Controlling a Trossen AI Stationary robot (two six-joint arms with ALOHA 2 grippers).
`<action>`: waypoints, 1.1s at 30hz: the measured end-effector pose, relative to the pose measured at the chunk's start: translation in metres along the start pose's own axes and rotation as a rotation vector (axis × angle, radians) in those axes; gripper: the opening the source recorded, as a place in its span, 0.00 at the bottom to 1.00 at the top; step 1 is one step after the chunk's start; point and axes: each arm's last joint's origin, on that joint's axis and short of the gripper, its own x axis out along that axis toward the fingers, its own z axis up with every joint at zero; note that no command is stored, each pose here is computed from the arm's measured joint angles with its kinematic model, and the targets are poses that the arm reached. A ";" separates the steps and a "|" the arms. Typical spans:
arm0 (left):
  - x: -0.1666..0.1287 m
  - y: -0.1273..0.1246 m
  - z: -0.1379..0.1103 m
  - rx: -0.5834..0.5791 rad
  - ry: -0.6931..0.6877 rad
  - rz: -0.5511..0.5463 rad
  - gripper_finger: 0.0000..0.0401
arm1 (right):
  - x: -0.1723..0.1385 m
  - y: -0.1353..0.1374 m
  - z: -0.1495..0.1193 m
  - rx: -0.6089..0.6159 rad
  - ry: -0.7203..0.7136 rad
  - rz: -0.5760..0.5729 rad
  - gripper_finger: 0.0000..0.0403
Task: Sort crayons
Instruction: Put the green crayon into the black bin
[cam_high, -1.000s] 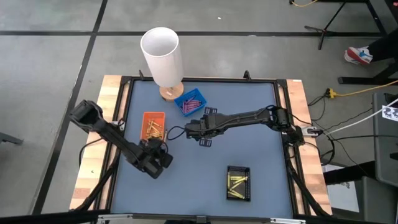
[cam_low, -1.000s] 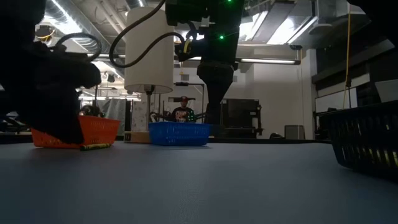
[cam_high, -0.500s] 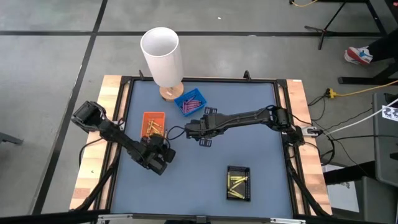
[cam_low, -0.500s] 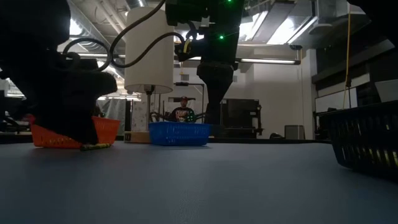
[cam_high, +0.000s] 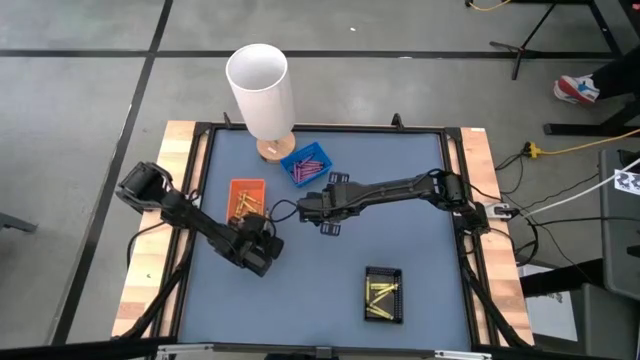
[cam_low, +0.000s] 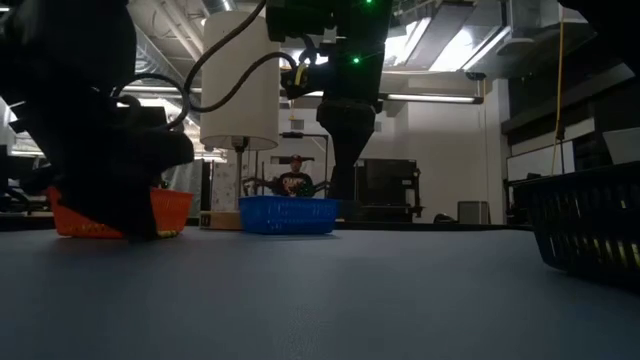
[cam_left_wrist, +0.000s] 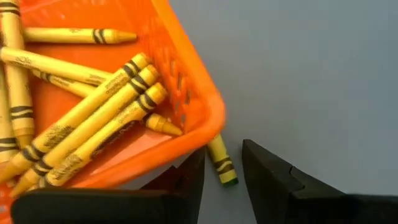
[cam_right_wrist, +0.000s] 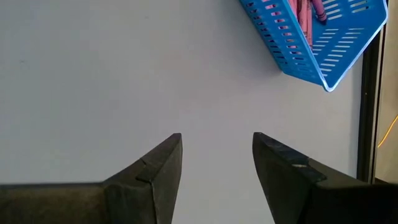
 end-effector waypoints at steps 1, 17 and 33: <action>0.001 0.000 -0.001 0.002 -0.001 0.002 0.24 | 0.000 0.000 0.000 0.000 0.000 0.000 0.48; 0.007 -0.001 -0.007 0.022 -0.011 0.018 0.24 | 0.000 0.000 0.000 0.000 -0.001 0.000 0.48; 0.008 -0.001 -0.008 0.057 -0.004 0.020 0.07 | 0.000 -0.001 -0.003 -0.016 0.033 -0.006 0.48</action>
